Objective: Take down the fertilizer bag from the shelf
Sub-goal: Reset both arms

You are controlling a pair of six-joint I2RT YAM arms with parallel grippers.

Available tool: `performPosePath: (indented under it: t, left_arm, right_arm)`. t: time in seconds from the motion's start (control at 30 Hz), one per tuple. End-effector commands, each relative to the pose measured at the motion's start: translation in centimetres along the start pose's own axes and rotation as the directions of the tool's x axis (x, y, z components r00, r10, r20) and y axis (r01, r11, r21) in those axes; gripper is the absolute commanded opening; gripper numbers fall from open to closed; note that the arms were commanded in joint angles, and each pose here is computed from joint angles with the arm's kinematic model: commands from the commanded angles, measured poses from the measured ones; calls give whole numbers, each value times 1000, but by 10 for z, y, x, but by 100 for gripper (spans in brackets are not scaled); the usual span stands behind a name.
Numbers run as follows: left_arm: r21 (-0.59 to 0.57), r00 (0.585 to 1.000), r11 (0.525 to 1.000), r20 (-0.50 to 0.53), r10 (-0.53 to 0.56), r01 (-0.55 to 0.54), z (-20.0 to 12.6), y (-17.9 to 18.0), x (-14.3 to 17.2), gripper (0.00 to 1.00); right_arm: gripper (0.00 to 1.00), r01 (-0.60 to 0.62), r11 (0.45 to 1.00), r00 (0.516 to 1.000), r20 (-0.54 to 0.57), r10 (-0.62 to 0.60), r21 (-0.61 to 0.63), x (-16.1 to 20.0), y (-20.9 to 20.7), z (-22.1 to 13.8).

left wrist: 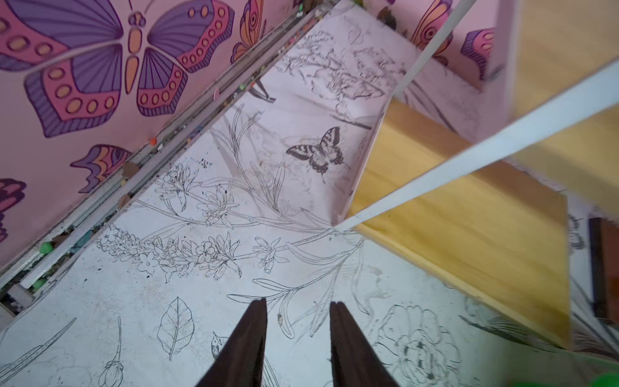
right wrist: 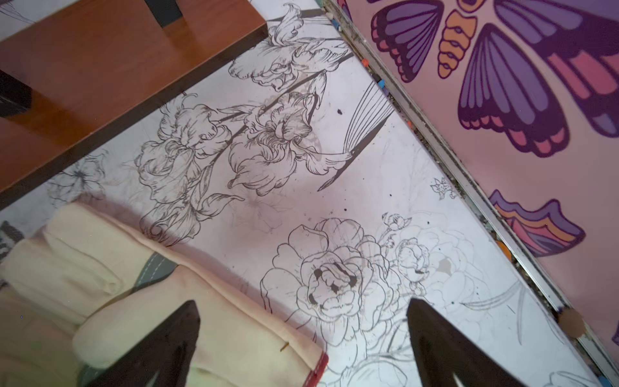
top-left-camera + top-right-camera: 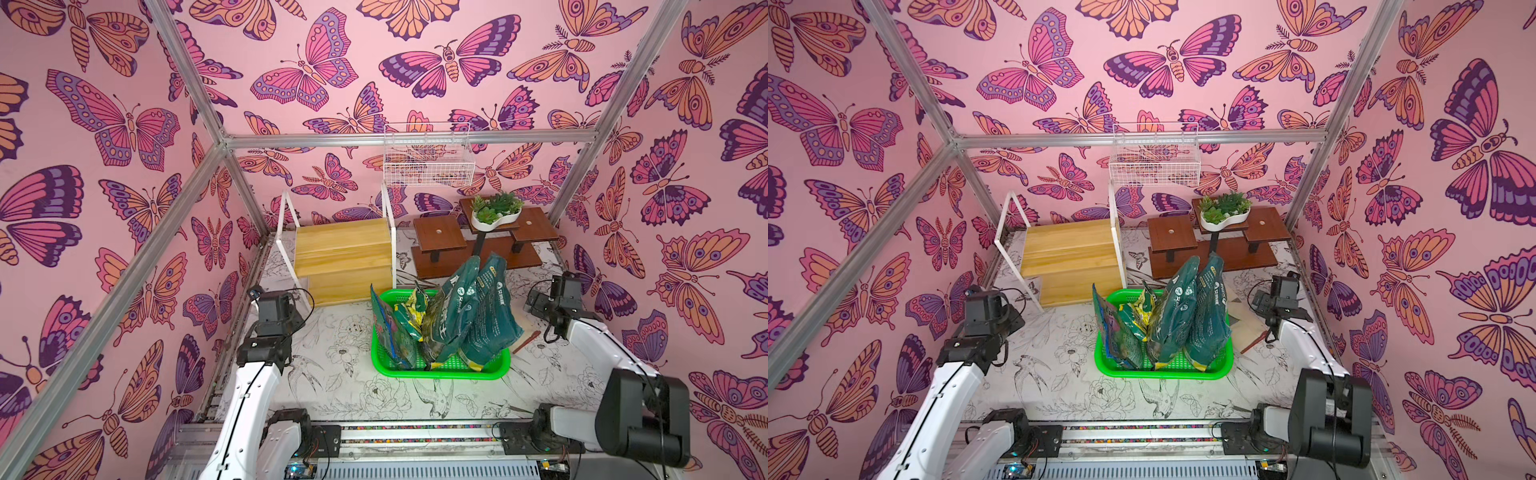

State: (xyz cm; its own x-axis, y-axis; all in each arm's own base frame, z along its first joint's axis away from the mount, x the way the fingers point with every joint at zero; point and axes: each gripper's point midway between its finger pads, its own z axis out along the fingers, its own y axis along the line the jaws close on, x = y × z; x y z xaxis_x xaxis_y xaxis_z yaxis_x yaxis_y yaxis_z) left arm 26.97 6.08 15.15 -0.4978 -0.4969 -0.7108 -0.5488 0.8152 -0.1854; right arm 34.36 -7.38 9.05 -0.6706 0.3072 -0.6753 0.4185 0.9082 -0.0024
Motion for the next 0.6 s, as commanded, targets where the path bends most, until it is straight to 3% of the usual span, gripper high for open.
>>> performPosePath:
  t: [0.0,0.07,0.13,0.2,0.27,0.37,0.43,0.5,0.57]
  left_arm:
    - [58,983,998,177,-41,32,12,-9,-27,39]
    - [58,960,998,279,22,-40,25,-10,-32,66]
    - [14,926,994,364,99,-111,40,-8,-36,68]
    - [-26,928,982,323,184,-185,64,-8,-26,74]
    - [6,935,971,272,228,-238,82,-18,-18,75]
    - [56,923,960,296,247,-275,96,-36,-23,76]
    - [96,915,971,366,169,-218,100,-41,-30,78]
    - [139,909,954,365,199,-265,107,-51,-22,78]
    - [195,899,926,367,238,-324,111,-64,-12,78]
  right_arm:
    - [99,33,999,996,78,-34,6,-14,3,15]
    - [99,25,1000,991,128,-23,-17,-13,8,22]
    - [99,34,998,979,203,-22,-56,-21,16,23]
    - [99,62,995,959,280,-37,-79,-30,23,18]
    - [99,95,989,933,357,-50,-110,-34,30,11]
    - [99,140,981,901,428,-71,-132,-29,38,8]
    - [99,199,969,870,481,-105,-148,-24,51,7]
    - [99,242,961,839,527,-137,-135,-21,60,6]
    - [99,261,956,839,521,-156,-134,-18,64,5]
